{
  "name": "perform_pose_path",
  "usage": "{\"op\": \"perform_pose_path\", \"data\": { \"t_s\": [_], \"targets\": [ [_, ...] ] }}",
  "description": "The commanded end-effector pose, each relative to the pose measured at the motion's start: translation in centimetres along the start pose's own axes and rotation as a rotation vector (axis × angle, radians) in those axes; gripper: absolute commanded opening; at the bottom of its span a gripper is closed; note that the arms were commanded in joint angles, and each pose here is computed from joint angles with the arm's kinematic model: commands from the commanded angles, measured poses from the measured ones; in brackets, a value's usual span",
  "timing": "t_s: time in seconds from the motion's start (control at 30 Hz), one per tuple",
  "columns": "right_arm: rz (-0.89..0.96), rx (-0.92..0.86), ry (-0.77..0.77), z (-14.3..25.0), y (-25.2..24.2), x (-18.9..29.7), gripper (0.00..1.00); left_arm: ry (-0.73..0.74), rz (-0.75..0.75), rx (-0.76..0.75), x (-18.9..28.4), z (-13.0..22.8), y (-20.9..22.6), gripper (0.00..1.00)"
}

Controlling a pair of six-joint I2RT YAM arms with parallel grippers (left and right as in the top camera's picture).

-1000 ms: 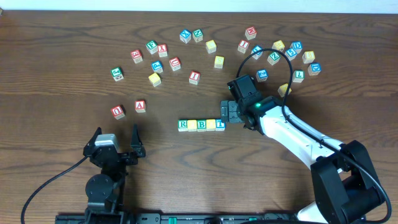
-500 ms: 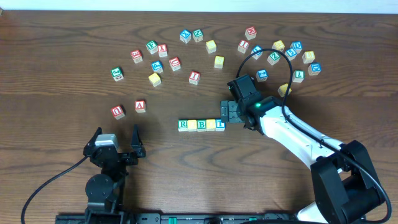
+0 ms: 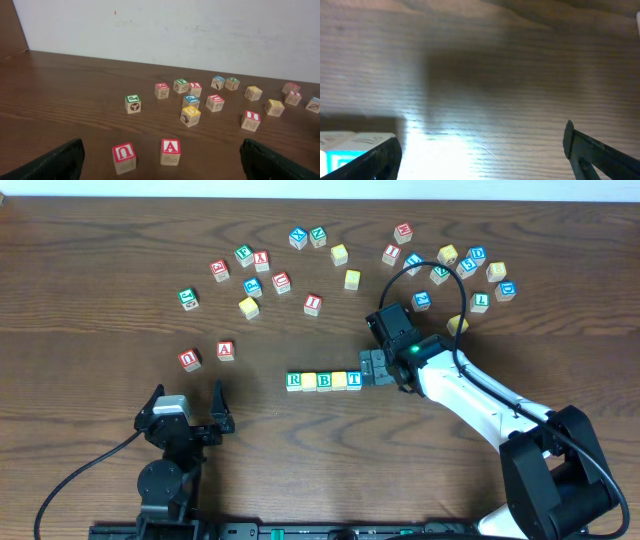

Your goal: Spell out ROBOT

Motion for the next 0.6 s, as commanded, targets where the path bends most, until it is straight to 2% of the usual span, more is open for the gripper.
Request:
{"op": "perform_pose_path", "data": {
  "t_s": [0.0,0.13,0.3,0.47,0.57],
  "targets": [
    [0.051,0.049,-0.02,-0.1,-0.4,0.2,0.99,0.052,-0.007,0.004,-0.1,1.3,0.3,0.98],
    [0.137,0.03,-0.101,-1.3,-1.1,0.4,0.99,0.052,-0.007,0.004,-0.1,1.3,0.3,0.98],
    [0.167,-0.048,-0.334,-4.9,-1.2,1.7,0.99,0.052,-0.007,0.004,-0.1,1.3,0.3,0.98],
    [0.171,-0.143,-0.576,-8.0,-2.4,6.1,0.99,0.052,-0.007,0.004,-0.1,1.3,0.3,0.98],
    [0.174,-0.196,-0.66,-8.7,-4.3,9.0,0.99,0.052,-0.007,0.004,-0.1,1.3,0.3,0.98]
  ]
}}
Point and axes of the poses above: each gripper's point midway between its finger pads, its own x axis back along the fingers, its own y axis along the line the jaws close on, z = x × y, the point moved 8 cm from there along x, back along the fingers, and after that the axes turned 5 degrees about x, right-handed, at the moved point
